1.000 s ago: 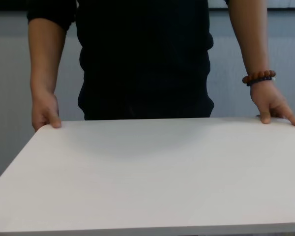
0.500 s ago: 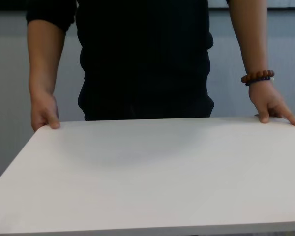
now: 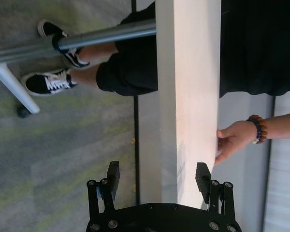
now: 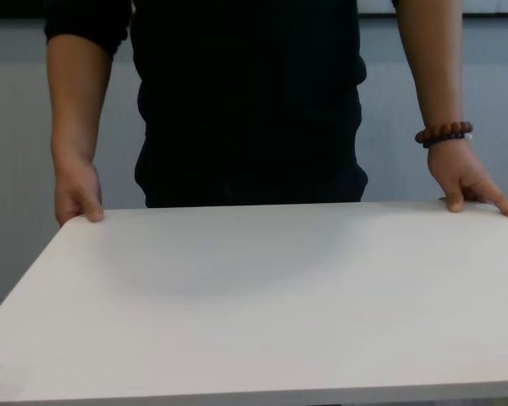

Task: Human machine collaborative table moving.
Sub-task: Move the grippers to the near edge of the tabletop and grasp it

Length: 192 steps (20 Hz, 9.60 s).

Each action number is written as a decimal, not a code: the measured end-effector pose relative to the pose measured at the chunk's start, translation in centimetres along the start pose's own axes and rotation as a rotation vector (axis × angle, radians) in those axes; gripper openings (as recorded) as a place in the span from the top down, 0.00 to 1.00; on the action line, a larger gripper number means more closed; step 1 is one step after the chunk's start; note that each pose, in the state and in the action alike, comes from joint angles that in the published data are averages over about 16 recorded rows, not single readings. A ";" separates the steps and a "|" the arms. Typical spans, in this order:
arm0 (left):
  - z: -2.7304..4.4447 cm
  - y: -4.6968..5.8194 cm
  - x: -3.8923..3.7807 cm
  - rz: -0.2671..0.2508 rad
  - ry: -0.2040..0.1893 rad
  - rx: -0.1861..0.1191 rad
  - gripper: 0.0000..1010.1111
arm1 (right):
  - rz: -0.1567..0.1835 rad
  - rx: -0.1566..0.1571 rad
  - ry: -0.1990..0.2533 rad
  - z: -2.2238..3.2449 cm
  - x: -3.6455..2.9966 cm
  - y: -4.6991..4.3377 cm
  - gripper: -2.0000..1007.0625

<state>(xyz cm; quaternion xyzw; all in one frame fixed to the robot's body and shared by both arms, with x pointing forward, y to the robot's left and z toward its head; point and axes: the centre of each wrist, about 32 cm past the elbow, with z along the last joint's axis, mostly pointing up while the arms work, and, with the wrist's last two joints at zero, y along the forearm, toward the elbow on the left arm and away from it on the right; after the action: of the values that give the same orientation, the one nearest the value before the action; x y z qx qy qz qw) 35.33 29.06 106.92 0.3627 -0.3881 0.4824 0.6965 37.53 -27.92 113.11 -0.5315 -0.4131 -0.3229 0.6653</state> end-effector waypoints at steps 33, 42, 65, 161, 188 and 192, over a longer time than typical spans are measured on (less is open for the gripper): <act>1.04 -2.3 -2.06 0.046 -0.059 0.021 0.01 | -0.072 -0.050 -0.129 0.48 -0.33 0.95 0.01; 1.25 -3.1 -2.27 0.067 -0.061 0.023 0.01 | -0.080 -0.053 -0.148 0.59 -0.44 1.14 0.01; 1.43 -3.3 -2.52 0.086 -0.081 0.032 0.01 | -0.075 -0.080 -0.223 1.08 -0.63 2.12 0.01; 1.54 -3.5 -3.30 0.124 -0.122 0.045 0.01 | -0.088 -0.097 -0.287 2.07 -1.00 2.64 0.01; 1.56 -3.7 -3.29 0.132 -0.116 0.052 0.01 | -0.091 -0.091 -0.276 2.01 -1.02 2.61 0.01; 1.56 -3.7 -3.29 0.132 -0.116 0.051 0.01 | -0.091 -0.091 -0.277 2.01 -1.01 2.61 0.02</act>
<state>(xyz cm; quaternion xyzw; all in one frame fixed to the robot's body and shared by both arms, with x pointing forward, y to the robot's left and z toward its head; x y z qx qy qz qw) 37.78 25.40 104.18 0.3814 -0.4385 0.5152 0.6299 38.93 -25.38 111.24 -0.5814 -0.5094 -0.2945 0.5619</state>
